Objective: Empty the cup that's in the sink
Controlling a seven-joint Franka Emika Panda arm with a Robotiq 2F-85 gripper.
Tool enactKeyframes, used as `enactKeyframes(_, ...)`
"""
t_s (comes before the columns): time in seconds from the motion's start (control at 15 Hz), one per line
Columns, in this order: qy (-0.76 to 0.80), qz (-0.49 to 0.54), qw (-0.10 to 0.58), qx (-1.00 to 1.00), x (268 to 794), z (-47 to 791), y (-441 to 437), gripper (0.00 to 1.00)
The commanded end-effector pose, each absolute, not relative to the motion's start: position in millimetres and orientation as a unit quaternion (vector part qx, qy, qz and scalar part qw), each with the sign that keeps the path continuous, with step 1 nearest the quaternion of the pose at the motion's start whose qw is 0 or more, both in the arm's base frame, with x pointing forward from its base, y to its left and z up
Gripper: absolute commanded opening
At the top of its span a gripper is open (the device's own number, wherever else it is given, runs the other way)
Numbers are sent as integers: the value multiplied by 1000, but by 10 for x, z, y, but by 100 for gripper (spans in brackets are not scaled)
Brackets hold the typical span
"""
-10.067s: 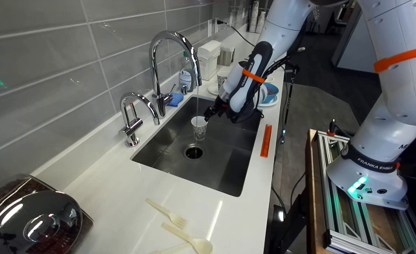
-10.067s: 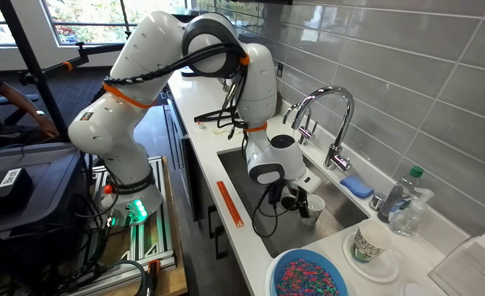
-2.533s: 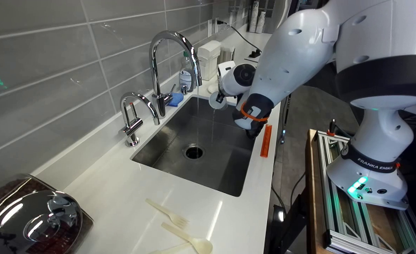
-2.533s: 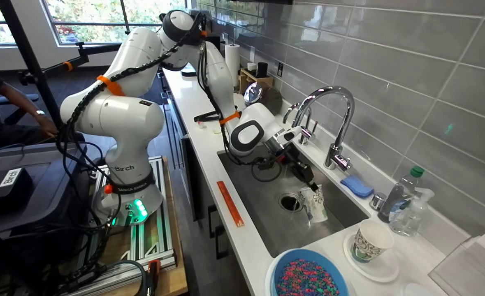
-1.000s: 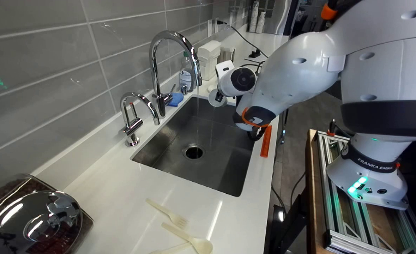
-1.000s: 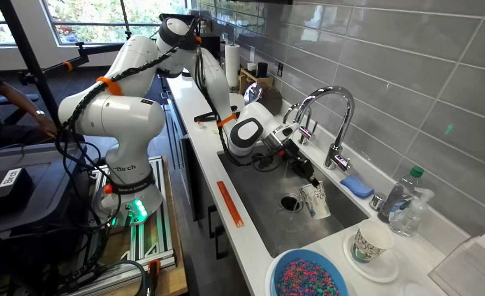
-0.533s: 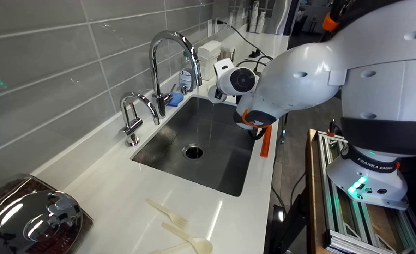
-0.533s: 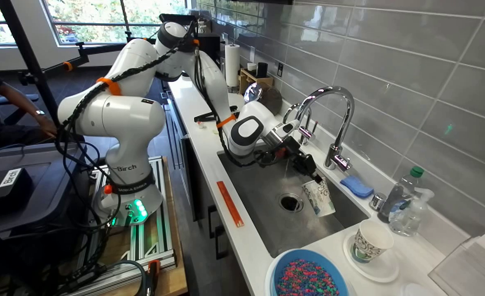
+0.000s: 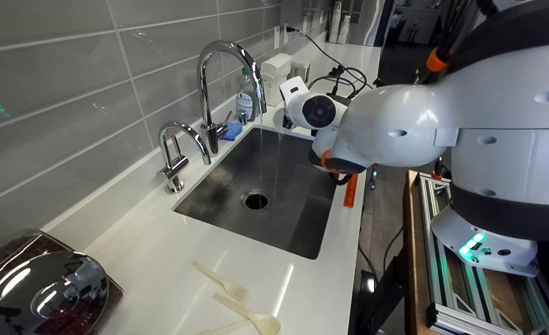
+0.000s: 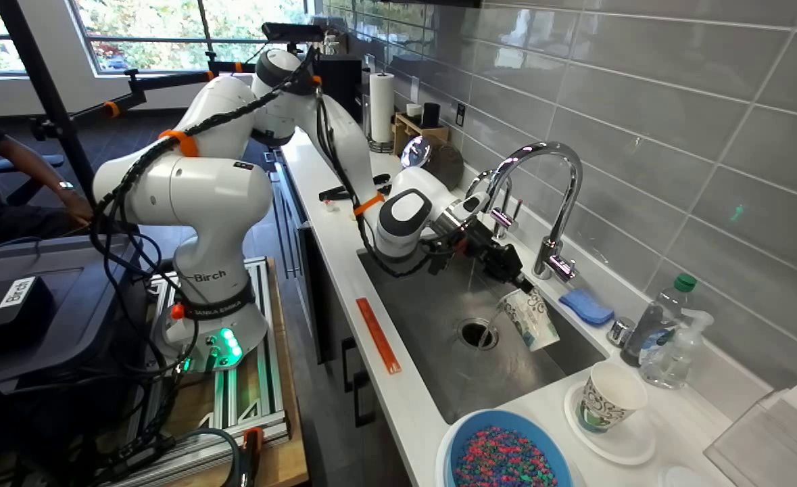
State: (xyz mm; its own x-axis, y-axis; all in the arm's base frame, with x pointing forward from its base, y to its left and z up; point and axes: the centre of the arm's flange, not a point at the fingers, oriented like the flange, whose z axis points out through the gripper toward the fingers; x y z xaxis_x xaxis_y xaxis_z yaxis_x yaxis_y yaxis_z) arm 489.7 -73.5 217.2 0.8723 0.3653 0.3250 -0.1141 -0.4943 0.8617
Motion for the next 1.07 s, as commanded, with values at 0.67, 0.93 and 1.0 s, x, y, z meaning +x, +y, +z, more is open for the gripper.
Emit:
enactKeyframes(0.67, 90, 220, 545, 804, 4869, 2283, -696, 1)
enactKeyframes(0.93, 96, 218, 552, 799, 4872, 2298, -698, 1)
enactKeyframes(1.0, 97, 218, 554, 798, 4873, 2304, -694, 1)
